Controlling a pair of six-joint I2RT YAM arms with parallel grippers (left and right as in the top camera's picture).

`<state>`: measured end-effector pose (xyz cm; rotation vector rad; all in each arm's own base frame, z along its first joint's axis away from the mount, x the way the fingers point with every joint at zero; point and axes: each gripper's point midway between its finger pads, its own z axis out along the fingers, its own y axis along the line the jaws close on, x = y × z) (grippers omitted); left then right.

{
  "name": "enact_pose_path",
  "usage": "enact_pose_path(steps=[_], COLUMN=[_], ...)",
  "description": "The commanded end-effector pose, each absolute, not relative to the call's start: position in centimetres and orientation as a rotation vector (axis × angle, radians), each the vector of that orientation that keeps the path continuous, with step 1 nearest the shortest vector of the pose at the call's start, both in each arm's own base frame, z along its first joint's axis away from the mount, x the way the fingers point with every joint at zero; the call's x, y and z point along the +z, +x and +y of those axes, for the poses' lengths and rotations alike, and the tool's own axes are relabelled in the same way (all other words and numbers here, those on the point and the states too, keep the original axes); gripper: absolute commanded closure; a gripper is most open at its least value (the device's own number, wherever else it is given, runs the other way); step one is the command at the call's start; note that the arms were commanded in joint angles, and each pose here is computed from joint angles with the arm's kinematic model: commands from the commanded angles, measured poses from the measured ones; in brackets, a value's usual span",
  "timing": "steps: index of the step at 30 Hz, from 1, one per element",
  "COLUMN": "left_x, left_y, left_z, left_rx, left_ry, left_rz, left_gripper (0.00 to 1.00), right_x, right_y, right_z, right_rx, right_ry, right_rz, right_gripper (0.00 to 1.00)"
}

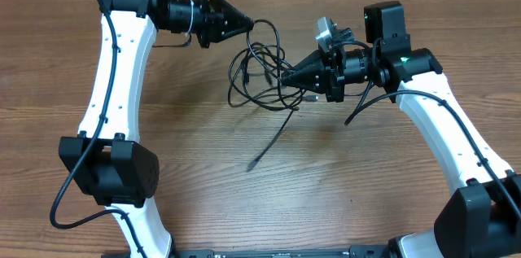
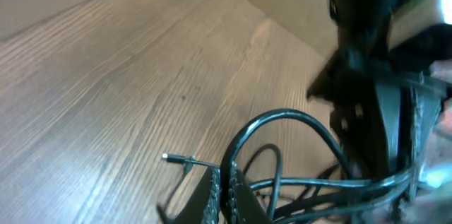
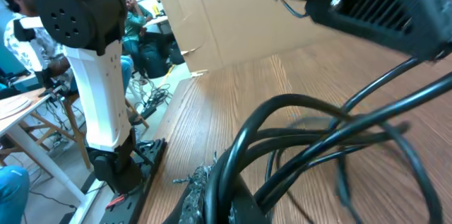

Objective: Untangle cables

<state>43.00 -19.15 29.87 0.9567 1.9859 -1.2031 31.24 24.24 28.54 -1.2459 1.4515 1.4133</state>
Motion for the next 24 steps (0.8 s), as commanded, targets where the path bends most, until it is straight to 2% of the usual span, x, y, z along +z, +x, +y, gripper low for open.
enact_pose_path(steps=[1,8,12,14,16,17,20,21,22,24], left_x=[30.6,28.6,27.6,27.4,27.3,27.2,27.1,27.1,27.0,27.1], left_y=[44.9,47.7,47.7,47.4,47.2,47.1,46.7,46.5,46.3,45.8], left_z=[-16.7,-12.6,-11.3,-11.4,-11.4,-11.5,-11.7,-11.8,-12.0,-12.6], left_rx=[-1.262,-1.200,-1.175,-1.163,-1.130,-1.115,-1.075,-1.072,-1.065,-1.066], left_ry=[0.539,-0.138,-0.363,-0.324,-0.207,-0.152,-0.003,0.046,0.101,0.219], left_rz=[2.212,2.451,2.509,2.520,2.517,2.514,2.503,2.496,2.490,2.466], left_gripper=[0.96,0.96,0.96,0.95,0.85,0.84,0.82,0.83,0.88,0.83], right_x=[29.2,29.0,29.0,29.0,29.0,29.0,29.0,29.0,29.0,29.0], right_y=[30.8,30.8,30.8,30.8,30.8,30.8,30.8,30.8,30.8,30.8], right_z=[24.1,24.1,24.1,24.1,24.1,24.1,24.1,24.1,24.1,24.1], right_rx=[1.430,1.429,1.430,1.429,1.429,1.429,1.429,1.429,1.429,1.429], right_ry=[-1.244,-1.237,-1.237,-1.237,-1.237,-1.237,-1.237,-1.237,-1.237,-1.237], right_rz=[1.441,1.463,1.464,1.464,1.464,1.464,1.463,1.464,1.464,1.464], right_gripper=[0.96,0.96,0.96,0.96,0.96,0.96,0.96,0.96,0.96,0.96])
